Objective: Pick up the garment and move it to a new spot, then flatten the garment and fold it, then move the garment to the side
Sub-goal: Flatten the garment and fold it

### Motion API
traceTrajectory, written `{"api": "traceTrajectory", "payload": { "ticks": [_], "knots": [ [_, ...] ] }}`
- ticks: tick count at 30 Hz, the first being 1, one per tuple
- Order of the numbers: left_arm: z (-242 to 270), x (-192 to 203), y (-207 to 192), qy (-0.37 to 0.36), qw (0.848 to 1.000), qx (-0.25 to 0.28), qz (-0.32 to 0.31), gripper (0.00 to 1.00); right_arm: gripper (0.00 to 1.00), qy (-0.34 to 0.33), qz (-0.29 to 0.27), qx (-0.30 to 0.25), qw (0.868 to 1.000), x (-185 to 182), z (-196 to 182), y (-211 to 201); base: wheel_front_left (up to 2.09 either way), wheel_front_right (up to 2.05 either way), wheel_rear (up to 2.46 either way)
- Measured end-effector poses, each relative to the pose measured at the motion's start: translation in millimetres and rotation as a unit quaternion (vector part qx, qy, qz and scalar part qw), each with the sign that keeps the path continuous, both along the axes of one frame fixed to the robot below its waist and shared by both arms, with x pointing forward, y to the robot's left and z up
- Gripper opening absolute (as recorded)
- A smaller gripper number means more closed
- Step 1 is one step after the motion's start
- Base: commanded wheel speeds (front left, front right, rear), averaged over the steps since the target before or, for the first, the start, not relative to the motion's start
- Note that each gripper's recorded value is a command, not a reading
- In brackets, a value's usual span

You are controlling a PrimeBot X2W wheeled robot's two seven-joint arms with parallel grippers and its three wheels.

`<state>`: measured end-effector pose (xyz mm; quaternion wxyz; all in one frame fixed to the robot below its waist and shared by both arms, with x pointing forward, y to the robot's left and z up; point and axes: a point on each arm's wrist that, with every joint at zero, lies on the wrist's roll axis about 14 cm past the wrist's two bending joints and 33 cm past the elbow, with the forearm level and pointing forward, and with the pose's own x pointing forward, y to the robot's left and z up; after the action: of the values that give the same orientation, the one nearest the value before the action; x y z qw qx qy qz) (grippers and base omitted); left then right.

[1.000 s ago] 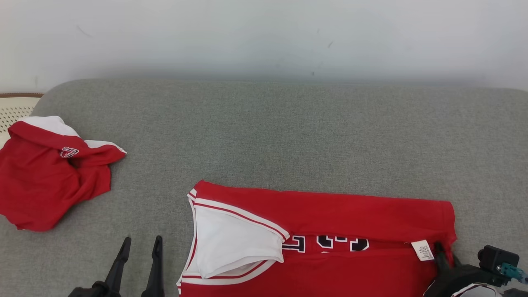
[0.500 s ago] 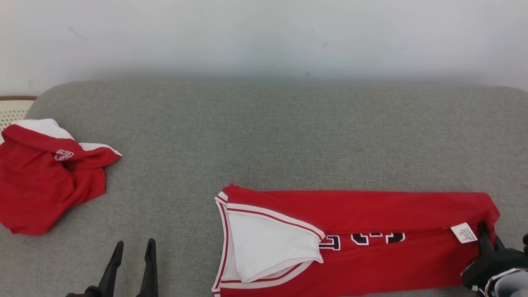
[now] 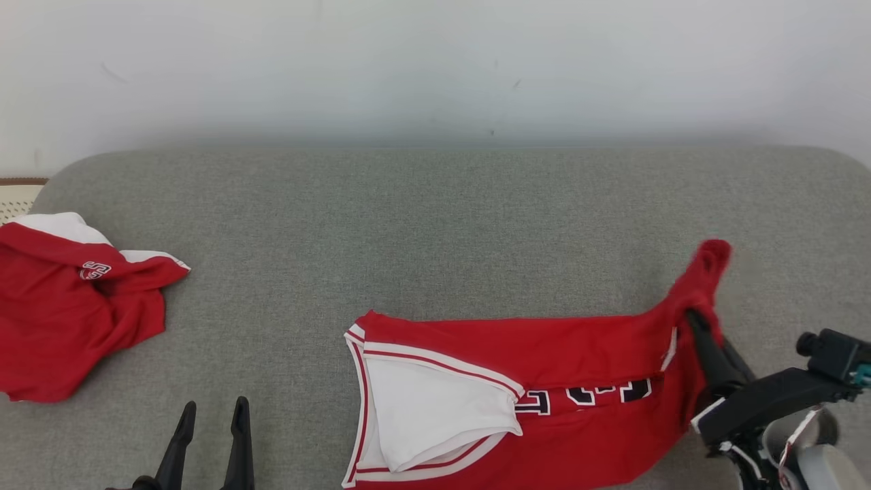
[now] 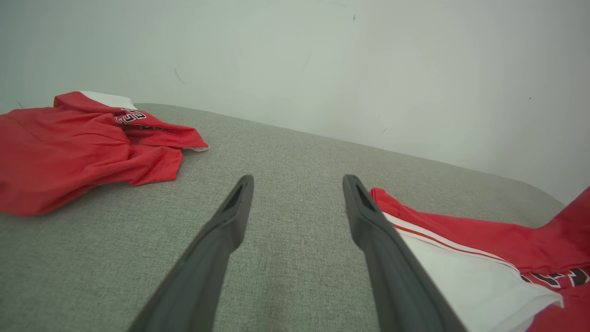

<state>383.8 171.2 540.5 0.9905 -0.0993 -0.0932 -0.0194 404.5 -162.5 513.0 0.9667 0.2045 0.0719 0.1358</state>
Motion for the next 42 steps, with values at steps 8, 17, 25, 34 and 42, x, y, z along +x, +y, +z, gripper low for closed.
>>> {"api": "traceTrajectory", "payload": {
  "ticks": [8,17,25,34,42],
  "knots": [
    [-1.7,-5.4,4.3,0.002,1.0,-0.003,0.005,1.0,0.0,0.0,0.124,0.097,0.988,-23.9,28.5,90.7,0.0,0.0,0.0],
    [-5.2,-13.6,12.8,0.008,1.0,-0.003,0.017,1.0,0.0,0.012,0.203,0.133,0.97,-39.7,33.5,160.1,0.0,0.0,0.0],
    [-11.8,-23.4,22.4,0.018,0.999,-0.004,0.031,1.0,0.0,0.032,0.253,0.09,0.963,-46.2,9.7,205.4,0.0,0.0,0.0],
    [-17.0,-32.7,28.1,0.027,0.999,-0.006,0.04,1.0,0.0,0.059,0.265,0.063,0.96,-36.5,-21.3,231.9,0.0,0.0,0.0],
    [-20.9,-33.5,35.4,0.034,0.998,-0.007,0.051,1.0,1.0,0.06,0.269,0.047,0.96,-30.4,-32.8,241.3,0.0,0.0,0.0]
  ]
}}
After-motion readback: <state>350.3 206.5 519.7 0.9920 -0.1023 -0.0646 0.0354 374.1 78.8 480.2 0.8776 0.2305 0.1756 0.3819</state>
